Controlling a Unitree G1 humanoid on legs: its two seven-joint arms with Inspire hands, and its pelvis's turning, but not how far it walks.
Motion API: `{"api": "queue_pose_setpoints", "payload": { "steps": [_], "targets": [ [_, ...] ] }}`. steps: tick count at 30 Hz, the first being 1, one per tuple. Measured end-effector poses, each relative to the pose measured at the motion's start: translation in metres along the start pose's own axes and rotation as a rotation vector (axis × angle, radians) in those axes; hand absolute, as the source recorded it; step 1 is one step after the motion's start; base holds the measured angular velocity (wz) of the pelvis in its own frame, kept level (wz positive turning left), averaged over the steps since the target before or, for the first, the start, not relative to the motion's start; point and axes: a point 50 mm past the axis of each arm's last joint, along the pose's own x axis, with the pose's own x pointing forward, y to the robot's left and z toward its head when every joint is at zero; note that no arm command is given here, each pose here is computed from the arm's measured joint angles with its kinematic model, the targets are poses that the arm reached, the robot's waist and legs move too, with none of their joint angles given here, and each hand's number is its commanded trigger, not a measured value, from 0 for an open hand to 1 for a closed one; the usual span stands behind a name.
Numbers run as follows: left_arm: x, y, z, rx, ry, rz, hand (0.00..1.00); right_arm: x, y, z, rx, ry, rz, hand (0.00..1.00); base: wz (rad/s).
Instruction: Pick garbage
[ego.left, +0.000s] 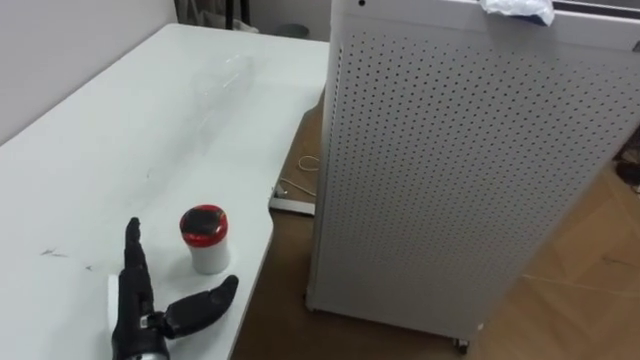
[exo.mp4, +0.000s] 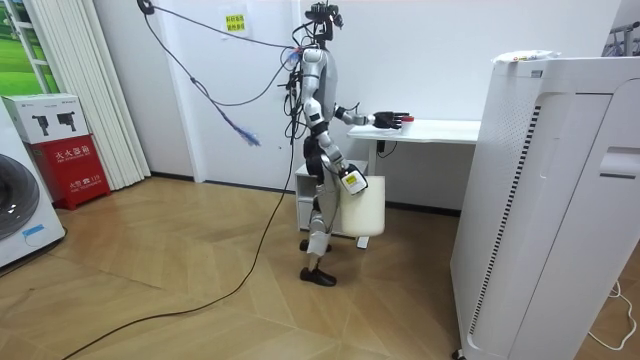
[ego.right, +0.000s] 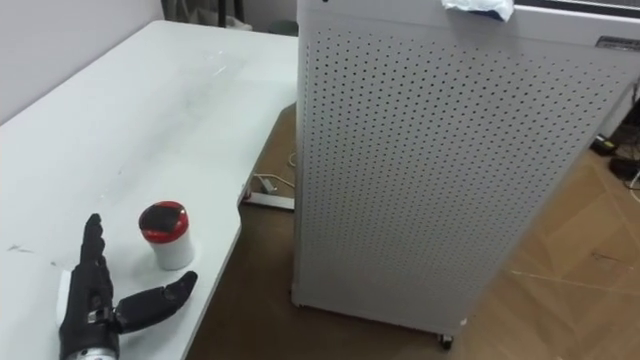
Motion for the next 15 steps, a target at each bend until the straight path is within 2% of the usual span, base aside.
{"api": "queue_pose_setpoints", "payload": {
  "steps": [4, 15],
  "targets": [
    [0.006, -0.006, 0.006, -0.027, -0.013, 0.000, 0.00, 0.000, 0.000, 0.000, 0.000, 0.000, 0.000, 1.00, 0.00],
    [0.011, -0.015, -0.002, -0.018, 0.049, -0.023, 0.00, -0.001, 0.003, -0.004, -0.011, 0.013, 0.012, 1.00, -0.01]
  ]
}}
